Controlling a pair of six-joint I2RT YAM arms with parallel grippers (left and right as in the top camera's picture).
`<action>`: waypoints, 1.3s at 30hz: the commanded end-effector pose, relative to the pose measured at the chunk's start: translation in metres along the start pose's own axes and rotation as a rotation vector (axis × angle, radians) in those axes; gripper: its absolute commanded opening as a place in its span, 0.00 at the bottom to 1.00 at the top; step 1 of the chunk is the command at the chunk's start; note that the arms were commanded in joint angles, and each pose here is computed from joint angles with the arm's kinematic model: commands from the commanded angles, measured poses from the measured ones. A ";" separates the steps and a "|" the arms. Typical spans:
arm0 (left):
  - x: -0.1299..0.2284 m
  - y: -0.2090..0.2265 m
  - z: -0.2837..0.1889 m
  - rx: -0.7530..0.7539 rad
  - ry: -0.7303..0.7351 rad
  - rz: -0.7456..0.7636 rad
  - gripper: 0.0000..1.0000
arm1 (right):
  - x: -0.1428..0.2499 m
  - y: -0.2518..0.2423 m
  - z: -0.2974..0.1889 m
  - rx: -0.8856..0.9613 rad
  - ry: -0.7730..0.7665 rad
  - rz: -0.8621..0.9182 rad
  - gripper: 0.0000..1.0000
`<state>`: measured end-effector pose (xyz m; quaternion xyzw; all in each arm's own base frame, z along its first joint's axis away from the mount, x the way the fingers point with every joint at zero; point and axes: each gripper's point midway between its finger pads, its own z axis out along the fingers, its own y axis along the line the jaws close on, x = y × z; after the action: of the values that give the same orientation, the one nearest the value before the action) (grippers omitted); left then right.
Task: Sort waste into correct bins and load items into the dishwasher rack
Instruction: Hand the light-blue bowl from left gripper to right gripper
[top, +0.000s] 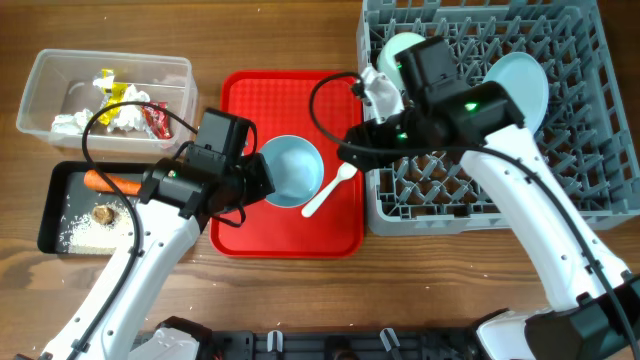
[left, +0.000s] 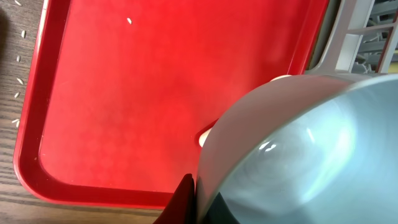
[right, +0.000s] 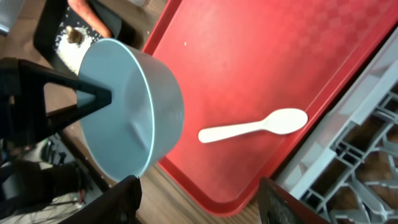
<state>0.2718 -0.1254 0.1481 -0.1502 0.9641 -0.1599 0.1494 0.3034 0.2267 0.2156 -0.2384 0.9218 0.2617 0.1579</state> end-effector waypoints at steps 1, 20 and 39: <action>-0.001 -0.007 -0.004 0.027 -0.003 -0.003 0.04 | 0.005 -0.005 0.018 0.072 0.020 0.033 0.63; 0.004 -0.007 -0.004 0.033 0.022 -0.005 0.04 | 0.007 0.025 0.090 0.019 0.085 -0.077 0.20; 0.014 -0.005 -0.004 0.029 0.068 -0.011 0.05 | -0.018 0.033 0.073 0.027 -0.009 -0.113 0.23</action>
<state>0.2578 -0.1302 0.1448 -0.1480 0.9674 -0.1699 0.1155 0.3123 0.2973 0.1595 -0.2820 0.9147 0.2393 0.1629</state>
